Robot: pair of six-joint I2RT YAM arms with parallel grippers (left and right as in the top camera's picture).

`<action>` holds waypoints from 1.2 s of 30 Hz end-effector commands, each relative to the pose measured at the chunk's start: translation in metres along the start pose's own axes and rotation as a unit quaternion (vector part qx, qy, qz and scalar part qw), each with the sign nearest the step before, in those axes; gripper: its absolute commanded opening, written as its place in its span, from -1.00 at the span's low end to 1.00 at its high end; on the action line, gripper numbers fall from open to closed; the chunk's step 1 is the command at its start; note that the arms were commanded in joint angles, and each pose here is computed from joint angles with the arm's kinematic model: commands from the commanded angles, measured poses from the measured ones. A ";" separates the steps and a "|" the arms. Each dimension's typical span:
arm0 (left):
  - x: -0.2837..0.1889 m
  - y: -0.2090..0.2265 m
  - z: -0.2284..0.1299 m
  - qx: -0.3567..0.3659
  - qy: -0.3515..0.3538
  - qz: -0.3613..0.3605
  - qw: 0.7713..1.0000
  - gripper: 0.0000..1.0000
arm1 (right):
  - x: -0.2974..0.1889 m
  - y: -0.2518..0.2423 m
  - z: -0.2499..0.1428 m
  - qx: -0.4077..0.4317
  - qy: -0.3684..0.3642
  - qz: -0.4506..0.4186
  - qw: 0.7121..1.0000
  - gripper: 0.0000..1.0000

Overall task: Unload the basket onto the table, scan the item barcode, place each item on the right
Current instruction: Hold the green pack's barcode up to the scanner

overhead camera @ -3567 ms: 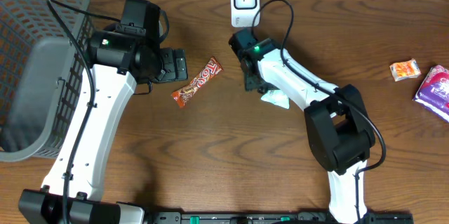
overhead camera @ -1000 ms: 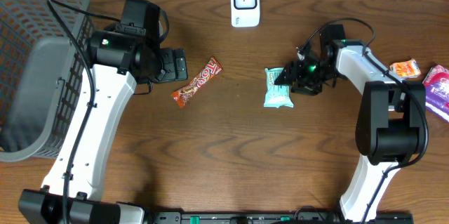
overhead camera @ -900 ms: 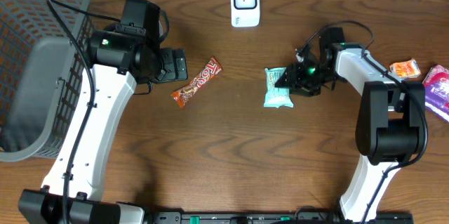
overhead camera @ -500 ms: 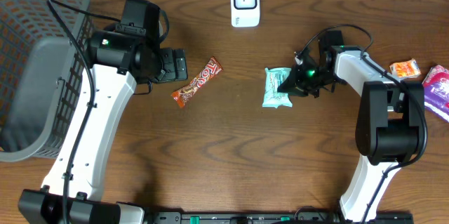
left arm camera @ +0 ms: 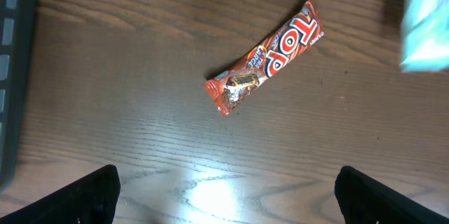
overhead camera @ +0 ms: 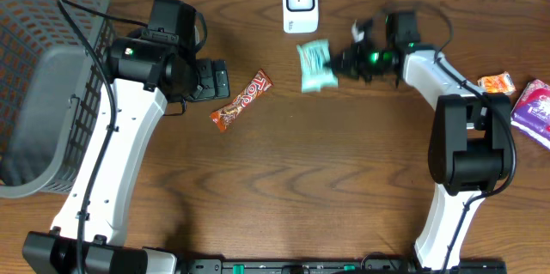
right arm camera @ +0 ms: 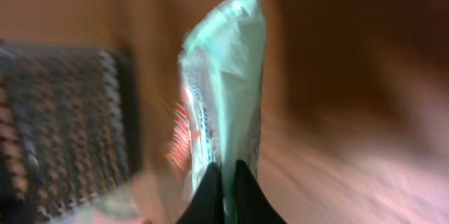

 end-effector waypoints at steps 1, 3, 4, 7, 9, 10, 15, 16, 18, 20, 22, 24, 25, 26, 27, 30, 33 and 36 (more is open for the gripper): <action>0.002 0.003 -0.001 -0.005 0.003 0.007 1.000 0.96 | -0.002 0.042 0.027 0.021 -0.028 0.056 0.998 -0.98; 0.002 0.003 -0.001 -0.005 0.003 0.007 1.000 0.96 | -0.001 0.056 0.043 0.002 -0.065 0.069 0.996 -0.98; 0.002 0.003 -0.001 -0.005 0.003 0.007 1.000 0.96 | -0.001 0.064 0.050 -0.011 -0.083 0.077 0.994 -0.98; 0.002 0.003 -0.001 -0.005 0.003 0.007 1.000 0.95 | 0.002 0.077 0.065 -0.031 -0.133 0.079 0.987 -0.98; 0.002 0.003 -0.001 -0.005 0.003 0.007 1.000 0.96 | 0.005 0.077 0.070 -0.028 -0.155 0.063 0.986 -0.98; 0.002 0.003 -0.001 -0.005 0.003 0.007 1.000 0.96 | 0.007 0.076 0.069 -0.027 -0.158 0.055 0.986 -0.98; 0.002 0.003 -0.001 -0.005 0.003 0.007 1.000 0.96 | 0.015 0.040 0.057 -0.018 -0.155 -0.065 0.986 -0.31; 0.002 0.003 -0.001 -0.005 0.003 0.007 1.000 0.96 | 0.016 0.030 0.053 -0.011 -0.150 -0.090 0.985 -0.25; 0.002 0.003 -0.001 -0.005 0.003 0.007 1.000 0.96 | 0.019 0.018 0.046 -0.009 -0.138 -0.118 0.983 -0.03; 0.002 0.003 -0.001 -0.005 0.003 0.007 1.000 0.96 | 0.024 0.012 0.042 -0.004 -0.129 -0.122 0.984 0.05; 0.002 0.003 -0.001 -0.005 0.003 0.007 1.000 0.96 | 0.034 0.007 0.037 -0.002 -0.119 -0.125 0.985 0.23; 0.002 0.003 -0.001 -0.005 0.003 0.007 1.000 0.96 | 0.045 0.002 0.032 0.000 -0.109 -0.127 0.986 0.36; 0.002 0.003 -0.001 -0.005 0.003 0.007 1.000 0.96 | 0.052 -0.001 0.028 0.000 -0.103 -0.128 0.986 0.38; 0.002 0.003 -0.001 -0.005 0.003 0.007 1.000 0.96 | 0.060 -0.005 0.024 0.001 -0.096 -0.131 0.987 0.40; 0.002 0.003 -0.001 -0.005 0.003 0.007 1.000 0.96 | 0.067 -0.009 0.020 0.002 -0.090 -0.133 0.987 0.41; 0.002 0.003 -0.001 -0.005 0.003 0.007 1.000 0.96 | 0.086 -0.027 0.008 0.020 -0.072 -0.144 0.987 0.41; 0.002 0.003 -0.001 -0.005 0.003 0.007 1.000 0.96 | 0.100 -0.047 -0.003 0.042 -0.056 -0.153 0.986 0.39; 0.002 0.003 -0.001 -0.005 0.003 0.007 1.000 0.96 | 0.109 -0.060 -0.014 0.054 -0.033 -0.149 0.987 0.25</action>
Point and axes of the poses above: each gripper's point midway between its finger pads, its own x axis out along the fingers, its own y axis along the line the jaws close on, z = x × y, the point moved 5 cm from there along -x, back along the fingers, and after that the axes turned 6 degrees about -x, right-handed, at the moved point
